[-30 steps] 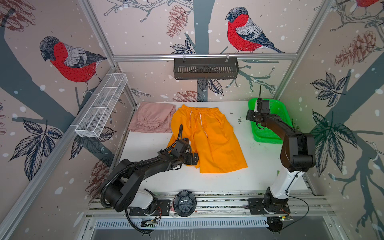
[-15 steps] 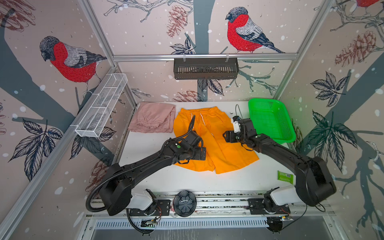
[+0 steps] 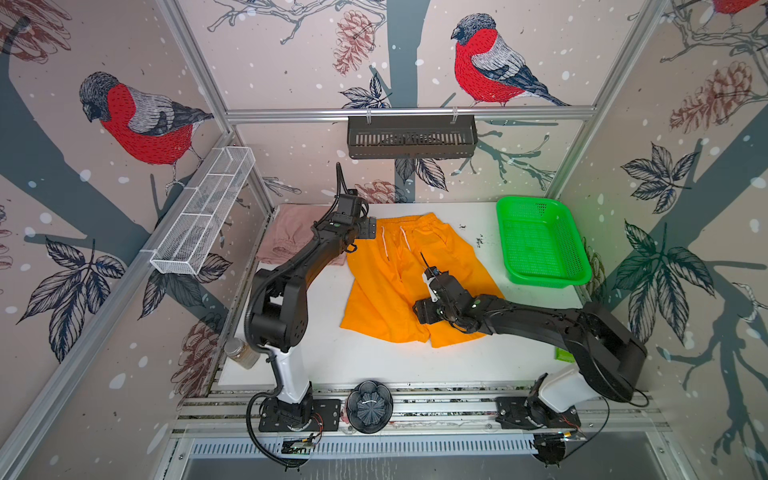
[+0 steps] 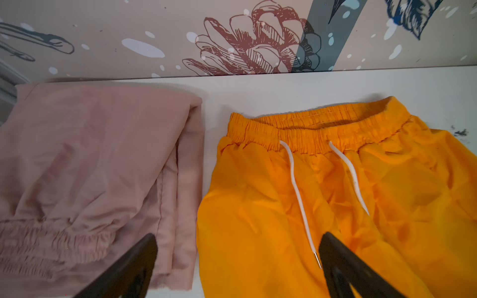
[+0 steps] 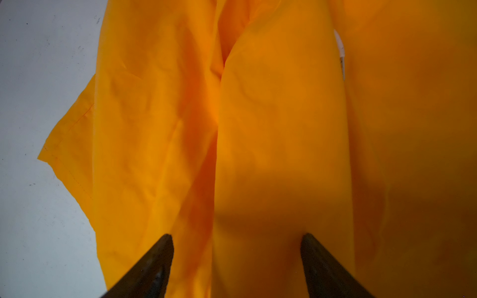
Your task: Fold and stack the shorts
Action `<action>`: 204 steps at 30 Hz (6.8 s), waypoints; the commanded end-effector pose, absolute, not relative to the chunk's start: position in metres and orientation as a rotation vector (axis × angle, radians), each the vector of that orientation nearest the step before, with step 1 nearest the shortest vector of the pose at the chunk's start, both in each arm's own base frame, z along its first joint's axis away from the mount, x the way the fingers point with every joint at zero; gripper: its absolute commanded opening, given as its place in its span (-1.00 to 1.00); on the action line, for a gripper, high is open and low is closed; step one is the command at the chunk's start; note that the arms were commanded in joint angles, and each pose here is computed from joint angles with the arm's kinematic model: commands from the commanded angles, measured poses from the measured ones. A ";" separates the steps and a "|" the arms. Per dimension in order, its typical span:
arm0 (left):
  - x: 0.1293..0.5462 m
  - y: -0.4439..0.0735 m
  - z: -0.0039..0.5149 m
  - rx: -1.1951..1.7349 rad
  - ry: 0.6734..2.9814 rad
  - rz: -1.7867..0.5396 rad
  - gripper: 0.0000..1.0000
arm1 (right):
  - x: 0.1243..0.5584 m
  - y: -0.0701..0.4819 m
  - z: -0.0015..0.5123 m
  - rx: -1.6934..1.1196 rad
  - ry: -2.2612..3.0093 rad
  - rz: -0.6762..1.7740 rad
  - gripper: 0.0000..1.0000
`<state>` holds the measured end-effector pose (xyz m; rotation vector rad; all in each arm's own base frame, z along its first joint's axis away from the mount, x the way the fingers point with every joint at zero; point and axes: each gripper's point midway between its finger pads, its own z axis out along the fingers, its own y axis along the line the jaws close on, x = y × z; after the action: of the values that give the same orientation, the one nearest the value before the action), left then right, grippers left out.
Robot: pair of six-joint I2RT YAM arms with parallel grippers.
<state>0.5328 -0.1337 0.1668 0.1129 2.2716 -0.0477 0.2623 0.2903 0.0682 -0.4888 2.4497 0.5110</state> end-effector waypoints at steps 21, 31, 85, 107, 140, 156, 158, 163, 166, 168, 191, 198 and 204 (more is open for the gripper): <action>0.623 -0.150 0.046 0.334 2.448 -0.026 -0.51 | 0.237 0.269 0.019 -0.482 2.552 0.286 0.06; 0.616 -0.114 0.103 0.177 2.442 0.058 -1.00 | 0.249 0.237 0.016 -0.504 2.580 0.282 -0.20; 0.545 -0.051 0.165 -0.132 2.462 0.151 -1.00 | 0.167 0.392 0.006 -1.434 2.223 0.474 -0.73; 0.446 -0.034 0.164 -0.252 2.582 0.155 0.97 | 0.231 0.201 0.118 -0.214 2.356 0.678 0.45; 0.402 -0.044 0.078 -0.415 2.561 -0.339 -0.60 | 0.320 0.182 0.047 -0.105 2.537 0.585 -0.89; 0.283 -0.079 0.072 -0.524 2.556 -0.483 0.30 | 0.359 0.130 0.091 0.003 2.510 0.592 0.02; 0.297 -0.067 0.095 -0.506 2.445 -0.421 0.96 | 0.339 0.139 0.097 0.006 2.518 0.665 0.07; 0.352 -0.032 0.143 -0.528 2.284 -0.407 0.97 | 0.266 0.169 0.089 -0.013 2.581 0.763 0.25; 0.388 -0.015 0.140 -0.557 2.309 -0.365 0.97 | 0.223 0.203 0.079 -0.113 2.610 0.818 0.35; 0.411 -0.011 0.133 -0.553 2.370 -0.337 0.97 | 0.202 0.222 0.073 -0.177 2.611 0.811 0.51; 0.477 0.001 0.077 -0.432 2.484 -0.193 -0.37 | 0.215 0.262 0.019 -0.225 2.670 0.566 -0.66; 0.463 -0.003 0.058 -0.461 2.543 -0.215 -1.00 | 0.189 0.226 0.018 -0.161 2.749 0.505 -0.95; 0.387 -0.027 0.050 -0.594 2.598 -0.418 -1.00 | 0.163 0.184 0.026 -0.005 2.866 0.505 -0.95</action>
<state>0.4109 -0.0158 0.0442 -0.5119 2.6029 -0.3084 0.1859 0.2105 0.0336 -0.0939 2.7404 0.5677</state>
